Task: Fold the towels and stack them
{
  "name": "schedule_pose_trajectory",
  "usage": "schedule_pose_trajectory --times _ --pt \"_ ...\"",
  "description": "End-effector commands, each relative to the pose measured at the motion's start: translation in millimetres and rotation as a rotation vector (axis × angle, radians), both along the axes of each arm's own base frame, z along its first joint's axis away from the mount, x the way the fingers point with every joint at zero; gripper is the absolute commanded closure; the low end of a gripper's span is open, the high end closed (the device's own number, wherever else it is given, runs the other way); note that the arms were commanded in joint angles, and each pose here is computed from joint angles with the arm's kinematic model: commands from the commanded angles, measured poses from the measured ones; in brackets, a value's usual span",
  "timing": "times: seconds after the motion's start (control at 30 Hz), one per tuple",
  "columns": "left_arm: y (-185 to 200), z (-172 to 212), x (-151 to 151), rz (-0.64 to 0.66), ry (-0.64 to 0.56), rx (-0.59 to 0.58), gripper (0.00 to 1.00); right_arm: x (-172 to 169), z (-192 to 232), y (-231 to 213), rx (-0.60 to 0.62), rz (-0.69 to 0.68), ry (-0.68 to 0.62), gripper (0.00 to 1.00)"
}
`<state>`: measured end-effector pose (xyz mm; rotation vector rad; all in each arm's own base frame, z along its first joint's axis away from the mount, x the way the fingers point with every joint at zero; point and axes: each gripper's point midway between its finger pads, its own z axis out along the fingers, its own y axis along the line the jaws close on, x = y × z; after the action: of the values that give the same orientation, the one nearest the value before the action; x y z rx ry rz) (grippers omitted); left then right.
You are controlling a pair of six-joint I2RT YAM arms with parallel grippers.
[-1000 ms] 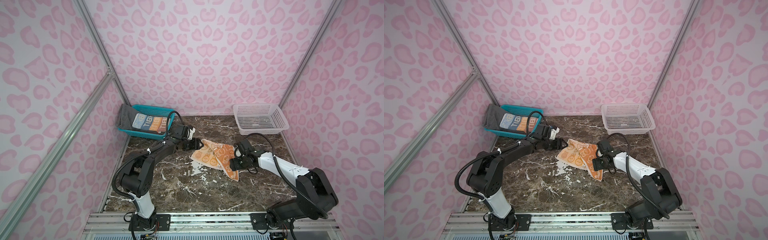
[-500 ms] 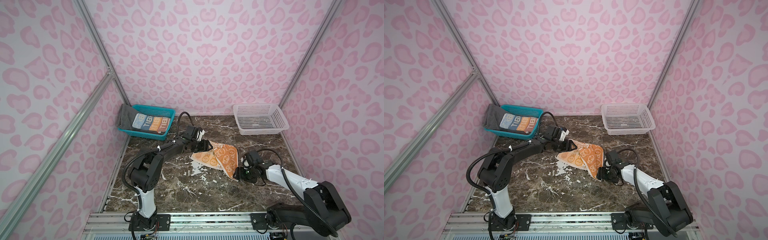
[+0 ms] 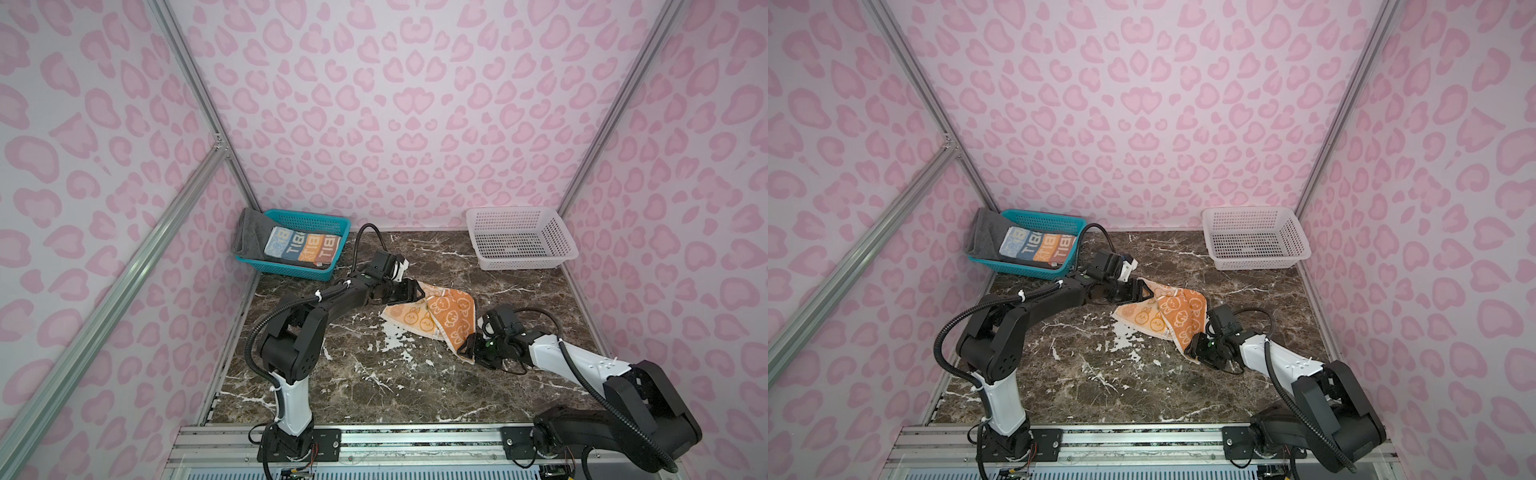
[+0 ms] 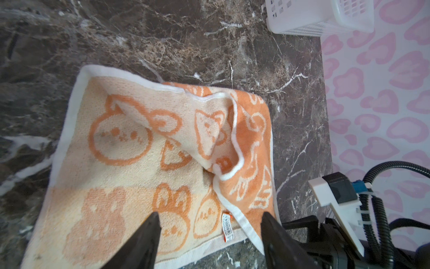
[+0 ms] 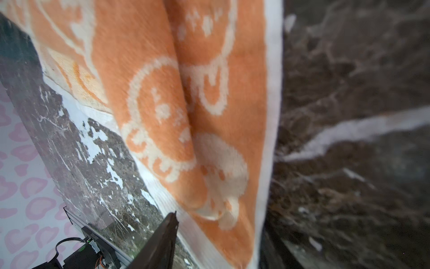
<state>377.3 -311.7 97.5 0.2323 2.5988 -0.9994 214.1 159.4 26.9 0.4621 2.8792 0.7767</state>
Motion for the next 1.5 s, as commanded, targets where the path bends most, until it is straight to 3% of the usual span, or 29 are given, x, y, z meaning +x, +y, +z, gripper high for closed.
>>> schedule_pose_trajectory --times 0.0,0.07,0.2,0.4,0.6,0.73,1.07,1.23,1.47 --pt "1.3 -4.2 -1.4 0.004 0.012 0.009 0.30 -24.4 -9.2 -15.8 -0.068 -0.035 0.104 0.40" --pt "1.1 -4.0 -1.0 0.004 0.010 0.008 0.31 -25.8 -9.1 -17.9 -0.072 -0.048 0.104 0.39" --pt "1.2 -4.2 -1.2 0.001 0.007 0.009 0.31 -17.7 -13.4 -12.3 -0.045 -0.070 0.094 0.48" --pt "3.4 -0.1 -3.0 -0.003 -0.003 0.010 0.31 11.8 0.7 -4.9 -0.033 -0.070 0.001 0.76" --pt "7.2 14.7 -1.2 -0.004 -0.024 -0.024 0.31 63.6 63.5 6.6 -0.039 0.040 -0.230 1.00" --pt "10.2 32.1 1.9 0.009 -0.018 -0.089 0.30 94.7 99.1 12.0 -0.088 0.107 -0.321 1.00" --pt "-0.3 68.2 -1.7 0.074 0.045 -0.278 0.24 150.7 152.8 38.7 -0.006 0.100 -0.511 1.00" --pt "-12.9 67.8 -1.4 0.105 0.112 -0.377 0.22 162.8 169.3 39.8 -0.003 0.080 -0.566 1.00" --pt "-31.2 60.8 2.1 0.118 0.146 -0.424 0.23 176.5 192.6 36.8 0.035 0.013 -0.652 1.00"
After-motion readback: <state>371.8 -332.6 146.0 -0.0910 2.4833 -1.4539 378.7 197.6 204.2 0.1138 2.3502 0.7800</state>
